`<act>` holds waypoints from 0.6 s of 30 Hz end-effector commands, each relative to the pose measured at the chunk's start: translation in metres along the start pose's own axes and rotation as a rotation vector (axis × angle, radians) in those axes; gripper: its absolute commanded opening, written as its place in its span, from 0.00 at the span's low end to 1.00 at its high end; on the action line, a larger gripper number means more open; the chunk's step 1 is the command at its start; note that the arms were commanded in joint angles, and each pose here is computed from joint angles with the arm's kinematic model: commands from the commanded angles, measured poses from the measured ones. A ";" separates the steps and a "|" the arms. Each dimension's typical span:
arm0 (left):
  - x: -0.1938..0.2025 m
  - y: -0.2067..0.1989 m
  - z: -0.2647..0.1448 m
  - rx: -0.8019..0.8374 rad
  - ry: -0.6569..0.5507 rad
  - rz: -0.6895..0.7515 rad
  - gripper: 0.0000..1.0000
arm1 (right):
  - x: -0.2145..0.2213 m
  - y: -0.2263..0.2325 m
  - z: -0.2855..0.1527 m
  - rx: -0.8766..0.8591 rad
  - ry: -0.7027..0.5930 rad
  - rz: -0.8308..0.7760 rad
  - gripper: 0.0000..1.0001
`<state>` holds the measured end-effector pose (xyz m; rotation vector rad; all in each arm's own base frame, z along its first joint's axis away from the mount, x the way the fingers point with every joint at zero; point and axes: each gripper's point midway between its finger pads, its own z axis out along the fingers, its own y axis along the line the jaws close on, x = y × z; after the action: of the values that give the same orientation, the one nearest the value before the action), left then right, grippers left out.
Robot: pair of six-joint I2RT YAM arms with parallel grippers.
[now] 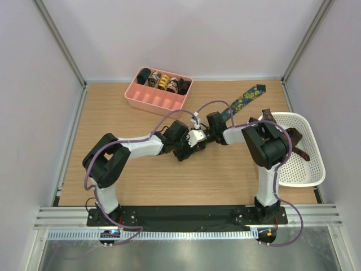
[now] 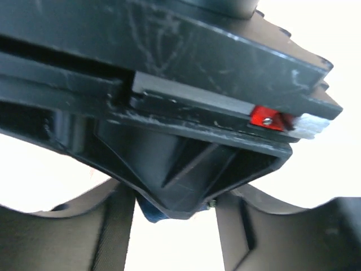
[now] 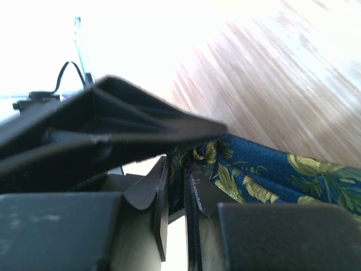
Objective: Roll the ties
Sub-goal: Roll the tie
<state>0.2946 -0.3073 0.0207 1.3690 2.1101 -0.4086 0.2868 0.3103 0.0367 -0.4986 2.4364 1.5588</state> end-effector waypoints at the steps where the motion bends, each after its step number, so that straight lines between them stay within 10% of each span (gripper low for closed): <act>1: 0.004 0.014 0.000 -0.068 0.033 -0.003 0.51 | -0.009 0.002 -0.006 0.051 -0.067 0.002 0.01; 18: 0.005 0.008 -0.007 -0.063 0.060 -0.032 0.38 | -0.017 -0.034 -0.029 0.284 -0.152 0.084 0.02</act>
<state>0.2967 -0.3117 0.0247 1.3547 2.1035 -0.3817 0.3024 0.2958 0.0408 -0.3174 2.4980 1.3283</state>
